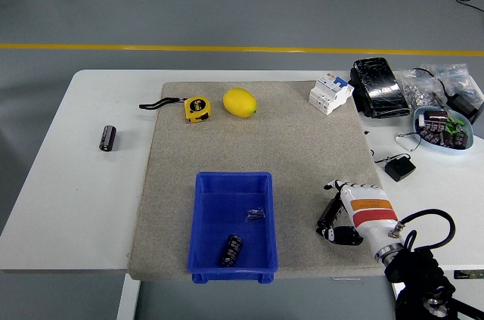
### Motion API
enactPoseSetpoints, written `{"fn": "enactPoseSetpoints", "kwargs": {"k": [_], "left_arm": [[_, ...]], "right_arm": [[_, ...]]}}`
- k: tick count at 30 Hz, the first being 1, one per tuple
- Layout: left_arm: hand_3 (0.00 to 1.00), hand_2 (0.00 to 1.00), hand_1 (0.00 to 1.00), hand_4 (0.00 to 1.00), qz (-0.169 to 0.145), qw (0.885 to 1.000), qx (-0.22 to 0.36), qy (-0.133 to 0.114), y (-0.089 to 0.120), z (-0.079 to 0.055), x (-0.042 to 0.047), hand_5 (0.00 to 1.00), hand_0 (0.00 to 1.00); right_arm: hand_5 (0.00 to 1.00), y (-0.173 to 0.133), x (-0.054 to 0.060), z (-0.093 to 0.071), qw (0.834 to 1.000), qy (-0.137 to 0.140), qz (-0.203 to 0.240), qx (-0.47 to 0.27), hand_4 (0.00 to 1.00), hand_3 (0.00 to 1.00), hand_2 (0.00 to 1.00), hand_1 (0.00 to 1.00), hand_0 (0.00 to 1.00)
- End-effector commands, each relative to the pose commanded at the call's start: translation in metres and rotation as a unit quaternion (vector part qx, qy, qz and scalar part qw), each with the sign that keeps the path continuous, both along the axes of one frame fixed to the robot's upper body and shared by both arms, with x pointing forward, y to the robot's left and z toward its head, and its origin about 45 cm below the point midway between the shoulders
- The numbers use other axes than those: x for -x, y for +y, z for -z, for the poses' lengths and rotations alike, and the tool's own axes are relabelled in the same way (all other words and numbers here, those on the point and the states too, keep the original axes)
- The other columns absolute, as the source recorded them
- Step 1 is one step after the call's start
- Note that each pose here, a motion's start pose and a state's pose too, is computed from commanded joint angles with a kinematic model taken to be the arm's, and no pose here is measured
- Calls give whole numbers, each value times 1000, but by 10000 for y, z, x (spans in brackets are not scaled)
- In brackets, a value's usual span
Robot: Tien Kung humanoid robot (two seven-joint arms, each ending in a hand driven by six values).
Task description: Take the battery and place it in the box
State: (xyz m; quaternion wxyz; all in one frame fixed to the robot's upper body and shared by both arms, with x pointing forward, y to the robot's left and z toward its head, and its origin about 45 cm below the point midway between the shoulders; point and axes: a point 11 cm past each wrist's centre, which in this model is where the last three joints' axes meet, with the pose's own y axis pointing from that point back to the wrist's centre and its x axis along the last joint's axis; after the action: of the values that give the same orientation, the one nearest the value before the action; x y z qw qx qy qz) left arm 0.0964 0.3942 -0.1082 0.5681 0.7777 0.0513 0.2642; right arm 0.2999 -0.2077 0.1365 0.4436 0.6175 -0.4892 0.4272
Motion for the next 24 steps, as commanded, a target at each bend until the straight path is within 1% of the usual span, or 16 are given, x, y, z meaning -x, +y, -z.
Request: {"fn": "enactPoseSetpoints", "kwargs": {"k": [5,6,17,23,24], "left_arm": [[613,687,641,617,1,1000,0,1,4,0,3,664,682],[614,687,641,617,1,1000,0,1,4,-1,2,663,682],[615,689,641,617,2,1000,1,-1,1,-6,-29,663,682],[614,689,641,617,2,1000,1,-1,3,-8,-34,664,682],[615,687,641,617,2,1000,1,-1,6,-9,-34,664,682]], "right_arm": [[185,3,-6,-7,1000,-2,1,-1,989,650,524,435,391],[184,5,-5,-6,1000,-2,1,-1,985,621,514,423,372],[168,13,-24,-72,1000,-13,1,-9,972,613,515,423,352],[168,44,-28,-155,1000,-22,-2,-17,973,609,516,423,354],[146,58,-34,-193,999,-26,-4,-19,951,596,513,421,347]]}}
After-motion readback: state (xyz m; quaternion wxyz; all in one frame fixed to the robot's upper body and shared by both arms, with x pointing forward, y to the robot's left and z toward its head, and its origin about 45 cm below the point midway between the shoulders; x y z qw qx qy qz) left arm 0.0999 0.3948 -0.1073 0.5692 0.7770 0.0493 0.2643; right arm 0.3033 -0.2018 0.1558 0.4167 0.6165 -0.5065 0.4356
